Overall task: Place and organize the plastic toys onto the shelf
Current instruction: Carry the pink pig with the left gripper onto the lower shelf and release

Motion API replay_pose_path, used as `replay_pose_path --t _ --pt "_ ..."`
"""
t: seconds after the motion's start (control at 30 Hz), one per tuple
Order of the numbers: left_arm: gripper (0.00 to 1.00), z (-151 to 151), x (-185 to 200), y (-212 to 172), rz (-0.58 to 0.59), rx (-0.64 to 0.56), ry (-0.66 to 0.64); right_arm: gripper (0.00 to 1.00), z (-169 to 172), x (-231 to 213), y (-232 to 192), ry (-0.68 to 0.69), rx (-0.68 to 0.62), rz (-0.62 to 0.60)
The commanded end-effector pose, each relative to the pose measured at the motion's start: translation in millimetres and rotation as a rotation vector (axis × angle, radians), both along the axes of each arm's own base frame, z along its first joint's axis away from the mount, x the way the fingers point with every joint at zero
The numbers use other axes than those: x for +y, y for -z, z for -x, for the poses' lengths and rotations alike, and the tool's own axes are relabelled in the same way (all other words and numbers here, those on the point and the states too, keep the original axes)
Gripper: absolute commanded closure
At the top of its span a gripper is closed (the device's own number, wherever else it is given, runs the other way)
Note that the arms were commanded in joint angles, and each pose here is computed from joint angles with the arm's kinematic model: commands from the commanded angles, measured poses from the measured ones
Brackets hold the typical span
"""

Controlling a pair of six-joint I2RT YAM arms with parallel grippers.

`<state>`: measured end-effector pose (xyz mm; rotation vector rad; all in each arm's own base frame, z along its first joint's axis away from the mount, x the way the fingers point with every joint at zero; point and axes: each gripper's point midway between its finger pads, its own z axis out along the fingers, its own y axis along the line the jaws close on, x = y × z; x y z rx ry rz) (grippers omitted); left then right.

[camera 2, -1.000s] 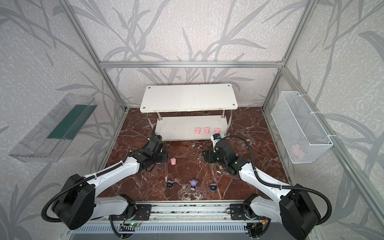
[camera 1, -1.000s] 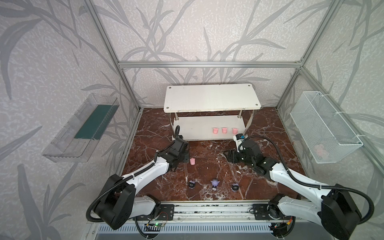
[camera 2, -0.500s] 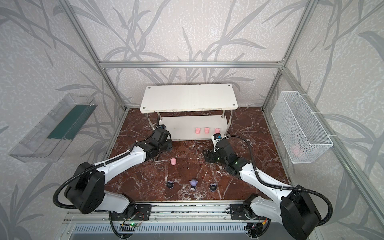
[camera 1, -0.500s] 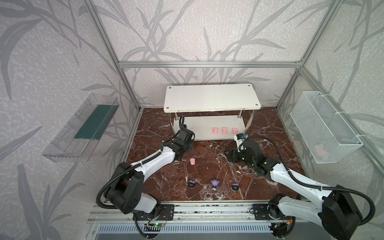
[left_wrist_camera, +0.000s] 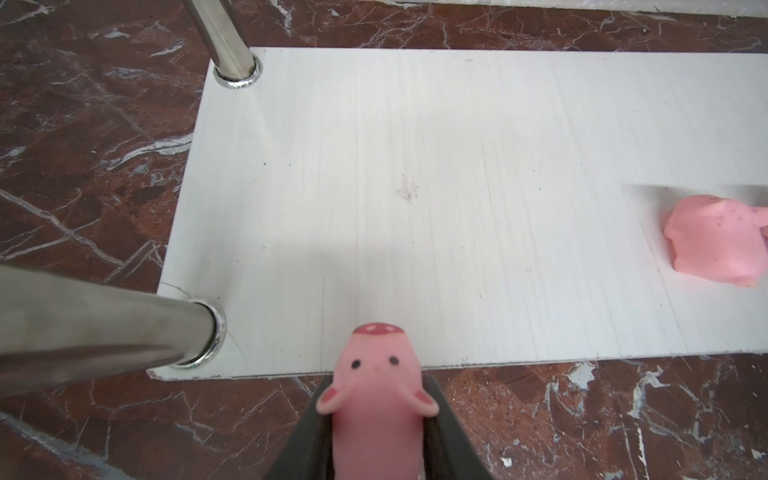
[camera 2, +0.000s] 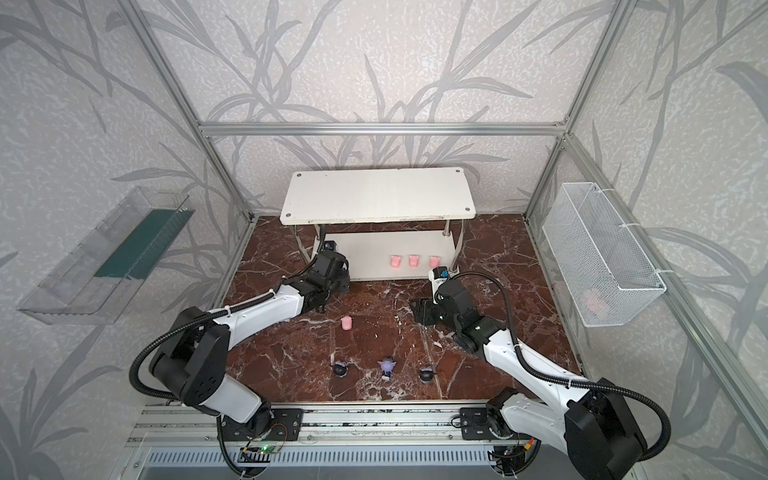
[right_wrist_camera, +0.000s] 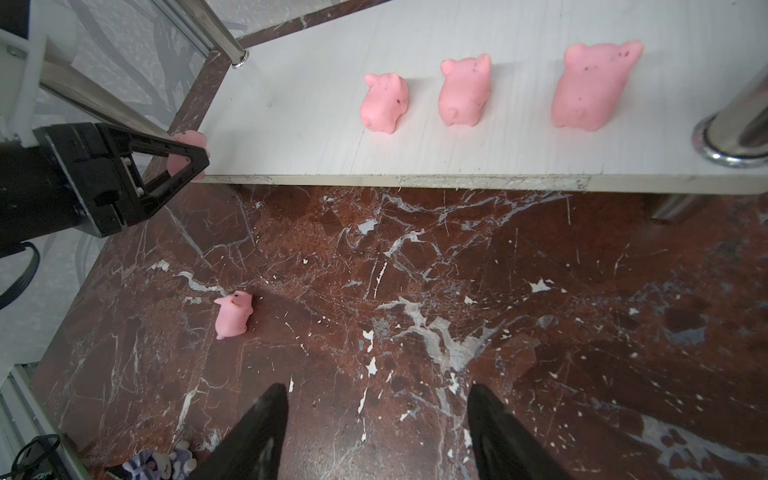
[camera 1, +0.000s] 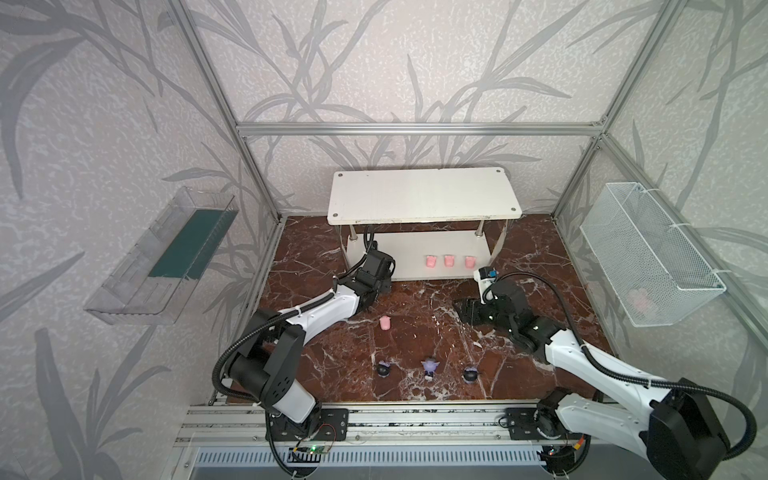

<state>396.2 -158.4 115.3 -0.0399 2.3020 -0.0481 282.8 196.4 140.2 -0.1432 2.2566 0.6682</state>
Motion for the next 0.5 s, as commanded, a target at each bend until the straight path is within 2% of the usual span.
replay_pose_path --t 0.0,0.47 --pt "0.68 -17 0 -15 -0.027 -0.066 -0.014 0.31 3 -4 3 0.001 0.006 0.007" --pt "0.68 -32 -4 -6 -0.024 -0.085 -0.004 0.31 2 -8 5 0.007 0.011 0.005"
